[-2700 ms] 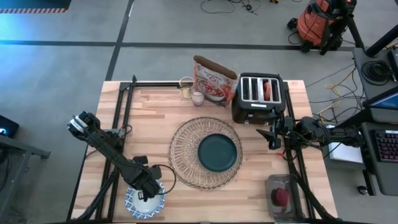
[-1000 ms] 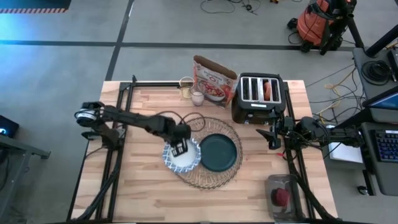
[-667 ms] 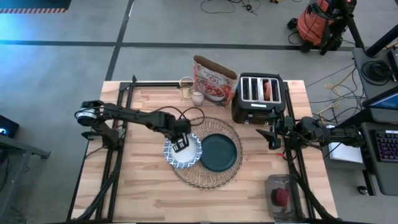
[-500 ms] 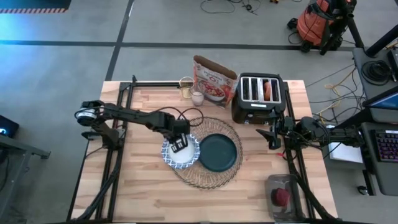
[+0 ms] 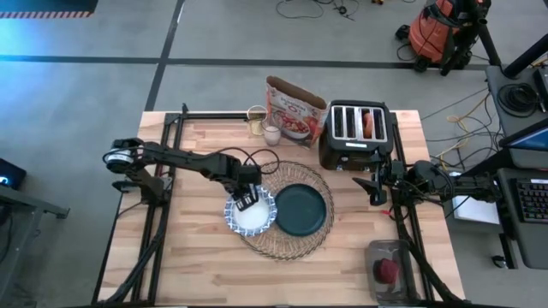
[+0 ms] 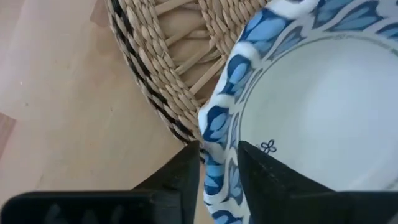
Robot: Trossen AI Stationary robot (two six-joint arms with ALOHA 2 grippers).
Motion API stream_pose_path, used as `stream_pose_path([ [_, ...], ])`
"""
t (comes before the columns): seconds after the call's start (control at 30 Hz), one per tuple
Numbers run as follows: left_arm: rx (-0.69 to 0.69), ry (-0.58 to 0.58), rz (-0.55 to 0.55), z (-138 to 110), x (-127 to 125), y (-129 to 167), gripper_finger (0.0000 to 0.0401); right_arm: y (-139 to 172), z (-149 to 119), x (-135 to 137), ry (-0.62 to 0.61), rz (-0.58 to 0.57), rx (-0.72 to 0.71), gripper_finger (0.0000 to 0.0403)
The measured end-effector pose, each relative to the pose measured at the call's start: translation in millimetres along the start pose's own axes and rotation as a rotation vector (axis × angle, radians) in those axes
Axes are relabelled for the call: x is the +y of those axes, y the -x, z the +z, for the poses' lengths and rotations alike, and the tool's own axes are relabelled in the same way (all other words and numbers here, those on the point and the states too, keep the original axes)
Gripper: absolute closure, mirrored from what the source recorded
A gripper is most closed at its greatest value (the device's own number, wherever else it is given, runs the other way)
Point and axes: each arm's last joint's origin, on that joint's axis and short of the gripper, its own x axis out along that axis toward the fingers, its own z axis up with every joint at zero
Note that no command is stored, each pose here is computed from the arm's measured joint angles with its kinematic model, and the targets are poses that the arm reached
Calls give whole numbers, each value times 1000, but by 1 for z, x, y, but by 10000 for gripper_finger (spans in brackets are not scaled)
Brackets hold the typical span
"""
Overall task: Arrange a breakfast setting
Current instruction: Put the white bowl on the brown placemat to the left of the dark blue plate, then put the cup of milk on the brown placemat to the top of the white bowl
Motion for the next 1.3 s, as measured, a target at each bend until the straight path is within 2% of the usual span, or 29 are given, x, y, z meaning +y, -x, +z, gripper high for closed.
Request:
stream_pose_path([
  [0.2, 21, 5, 12, 3, -1, 12, 278, 0, 0, 0, 1, 0, 0, 142],
  [0.3, -6, -33, 60, 9, -1, 24, 275, 0, 0, 0, 0, 0, 0, 142],
  [0.53, -197, -375, 291, 37, 2, 58, 275, 0, 0, 0, 0, 0, 0, 142],
  [0.8, -354, -592, 363, 76, 37, 66, 275, 0, 0, 0, 0, 0, 0, 142],
  [1.03, -499, -590, 327, 100, 75, 69, 275, 0, 0, 0, 1, 0, 0, 142],
  [1.3, -529, -632, 229, 106, 103, 67, 285, 0, 0, 0, 1, 0, 0, 142],
])
